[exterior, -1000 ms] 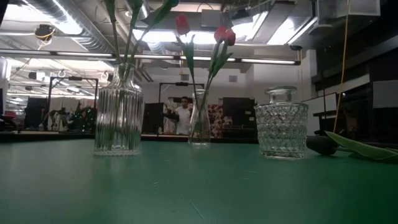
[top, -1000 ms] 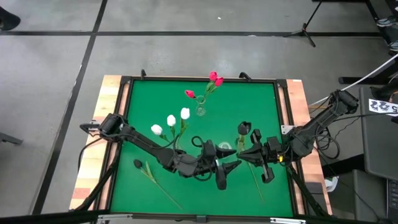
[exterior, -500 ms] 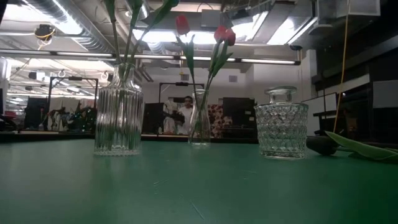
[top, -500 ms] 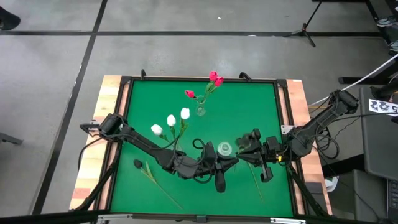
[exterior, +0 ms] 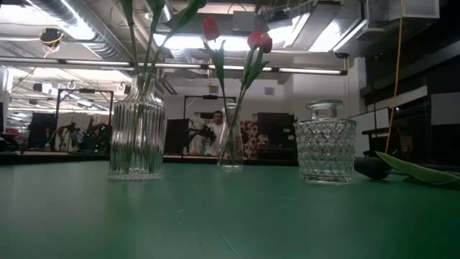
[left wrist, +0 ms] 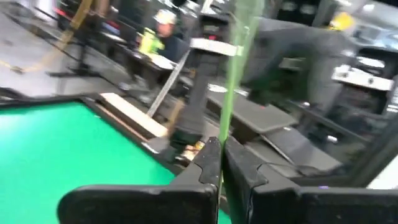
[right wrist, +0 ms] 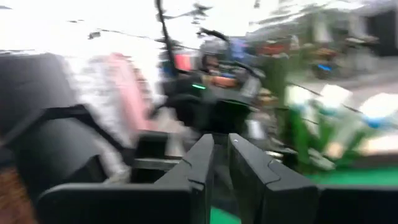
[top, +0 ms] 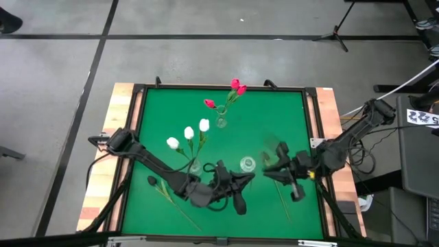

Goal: Sort flowers into vase by color
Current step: Put the top black tulip into the bottom right transparent vase

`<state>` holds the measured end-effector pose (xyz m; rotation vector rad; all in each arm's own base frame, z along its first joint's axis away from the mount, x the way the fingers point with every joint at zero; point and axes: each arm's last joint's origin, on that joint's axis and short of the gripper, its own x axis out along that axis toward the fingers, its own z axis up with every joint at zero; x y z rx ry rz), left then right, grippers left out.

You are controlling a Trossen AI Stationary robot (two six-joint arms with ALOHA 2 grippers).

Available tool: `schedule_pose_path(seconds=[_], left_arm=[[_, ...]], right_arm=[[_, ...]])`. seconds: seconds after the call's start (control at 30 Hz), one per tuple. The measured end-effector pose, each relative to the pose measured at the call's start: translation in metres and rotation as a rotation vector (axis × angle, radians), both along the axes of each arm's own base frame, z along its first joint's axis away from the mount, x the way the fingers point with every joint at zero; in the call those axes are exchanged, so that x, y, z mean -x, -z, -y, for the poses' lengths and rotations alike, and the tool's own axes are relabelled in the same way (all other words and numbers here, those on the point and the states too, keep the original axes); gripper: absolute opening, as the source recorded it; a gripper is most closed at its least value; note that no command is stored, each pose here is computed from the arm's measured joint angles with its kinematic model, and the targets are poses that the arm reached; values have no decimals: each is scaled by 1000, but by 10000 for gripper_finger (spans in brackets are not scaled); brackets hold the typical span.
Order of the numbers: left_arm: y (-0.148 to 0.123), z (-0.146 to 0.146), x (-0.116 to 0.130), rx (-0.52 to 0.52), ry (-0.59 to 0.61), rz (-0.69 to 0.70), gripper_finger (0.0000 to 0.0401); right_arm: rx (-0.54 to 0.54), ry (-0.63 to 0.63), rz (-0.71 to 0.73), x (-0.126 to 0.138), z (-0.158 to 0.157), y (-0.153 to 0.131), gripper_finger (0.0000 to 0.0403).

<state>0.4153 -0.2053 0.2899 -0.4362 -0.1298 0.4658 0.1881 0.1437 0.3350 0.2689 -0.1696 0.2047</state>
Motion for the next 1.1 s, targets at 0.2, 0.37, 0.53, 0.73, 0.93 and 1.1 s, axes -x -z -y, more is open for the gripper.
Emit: schedule_pose_path(seconds=[0.2, 0.37, 0.53, 0.73, 0.93, 1.1], left_arm=[[3, 11, 6, -6, -68, -5, 1], [20, 17, 4, 13, -132, -9, 1], [42, 24, -8, 21, -223, 7, 0], [41, 28, -28, -89, -357, -74, 0], [47, 3, -54, -199, -470, -180, 0], [62, -19, -65, -209, -566, -223, 0]], right_arm=[[30, -175, 93, 15, 6, -15, 51], [17, -238, 143, 26, 13, -25, 51], [-4, -263, 190, 38, 22, -35, 51], [-22, -289, 235, 48, 30, -43, 51], [-32, -339, 240, 50, 30, -44, 51], [-26, -371, 185, 49, 28, -39, 51]])
